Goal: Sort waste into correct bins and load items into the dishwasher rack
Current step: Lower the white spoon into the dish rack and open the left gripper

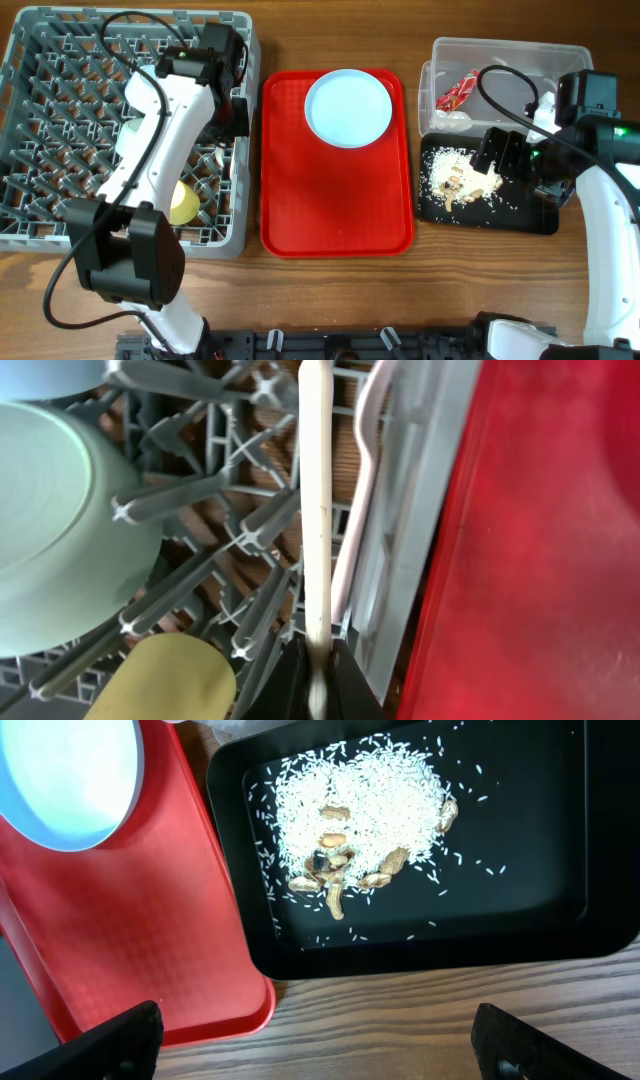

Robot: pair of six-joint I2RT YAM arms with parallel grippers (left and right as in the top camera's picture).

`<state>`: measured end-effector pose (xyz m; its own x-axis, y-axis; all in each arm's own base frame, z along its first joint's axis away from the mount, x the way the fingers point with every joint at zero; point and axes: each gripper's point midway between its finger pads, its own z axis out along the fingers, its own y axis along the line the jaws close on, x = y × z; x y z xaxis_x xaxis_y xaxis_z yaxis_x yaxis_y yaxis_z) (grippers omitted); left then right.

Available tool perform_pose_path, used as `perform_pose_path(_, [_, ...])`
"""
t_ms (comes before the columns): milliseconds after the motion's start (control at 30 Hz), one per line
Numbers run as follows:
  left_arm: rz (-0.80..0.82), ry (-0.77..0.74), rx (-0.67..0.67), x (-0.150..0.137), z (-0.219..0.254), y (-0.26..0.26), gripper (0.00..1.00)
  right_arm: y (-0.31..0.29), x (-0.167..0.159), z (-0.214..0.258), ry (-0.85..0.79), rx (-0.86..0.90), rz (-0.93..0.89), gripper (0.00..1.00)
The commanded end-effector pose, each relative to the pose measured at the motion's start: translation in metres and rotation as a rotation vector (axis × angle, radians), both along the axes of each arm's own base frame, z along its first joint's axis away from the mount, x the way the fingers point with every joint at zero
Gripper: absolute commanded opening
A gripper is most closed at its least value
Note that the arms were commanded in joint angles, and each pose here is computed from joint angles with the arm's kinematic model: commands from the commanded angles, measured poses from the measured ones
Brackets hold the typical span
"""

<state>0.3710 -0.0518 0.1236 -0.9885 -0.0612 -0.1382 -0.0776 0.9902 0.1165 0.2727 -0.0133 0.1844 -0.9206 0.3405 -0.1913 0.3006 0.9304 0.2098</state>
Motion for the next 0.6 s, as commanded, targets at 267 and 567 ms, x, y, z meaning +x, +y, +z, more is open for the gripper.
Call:
perform_pose_path(267, [-0.12, 0.02, -0.014, -0.0003, -0.0033, -0.0049, 0.39, -0.0036, -0.0001, 0.0066, -0.027, -0.025, 0.007, 1.0])
perform_pose_path(567, [-0.112, 0.022, -0.016, -0.0014, -0.003, -0.005, 0.61, -0.0035, -0.0003, 0.0066, -0.027, -0.025, 0.007, 0.99])
